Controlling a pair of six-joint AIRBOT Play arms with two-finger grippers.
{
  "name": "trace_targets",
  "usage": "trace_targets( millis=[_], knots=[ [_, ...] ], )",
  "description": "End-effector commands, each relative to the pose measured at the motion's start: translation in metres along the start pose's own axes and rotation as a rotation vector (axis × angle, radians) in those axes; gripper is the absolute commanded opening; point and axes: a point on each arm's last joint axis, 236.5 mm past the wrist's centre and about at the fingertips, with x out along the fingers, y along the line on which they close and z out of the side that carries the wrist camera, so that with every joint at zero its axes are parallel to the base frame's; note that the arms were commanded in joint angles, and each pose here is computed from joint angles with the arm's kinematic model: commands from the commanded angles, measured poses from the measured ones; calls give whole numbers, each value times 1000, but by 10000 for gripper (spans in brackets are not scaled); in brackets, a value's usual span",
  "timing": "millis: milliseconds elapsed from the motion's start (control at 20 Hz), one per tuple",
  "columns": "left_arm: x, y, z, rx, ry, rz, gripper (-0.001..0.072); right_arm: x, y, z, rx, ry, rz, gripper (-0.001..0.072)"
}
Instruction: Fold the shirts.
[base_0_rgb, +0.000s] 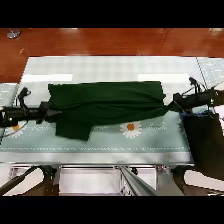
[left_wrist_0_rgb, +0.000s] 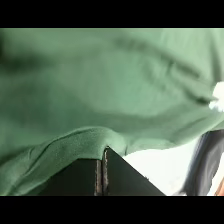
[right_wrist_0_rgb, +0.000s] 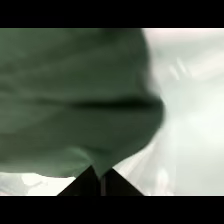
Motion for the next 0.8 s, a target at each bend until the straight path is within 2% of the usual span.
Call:
trace_targets(
  millis=[0,300,650,700,750],
  knots=[
    [6,-29,47,60,-46,0,31,-3,25,41,-35,-37,34,21],
    [0,-37,146,25,-223,24,30,-4,44,100,-41,-85,65,21],
    [53,-8,149,-40,-121,45,31,26,41,148,7,-128,105,22],
    [57,-5,151,-43,-127,51,31,32,39,149,11,-117,110,43],
    [58,-4,154,-24,-140,58,52,35,39,147,15,-93,120,255]
  ],
)
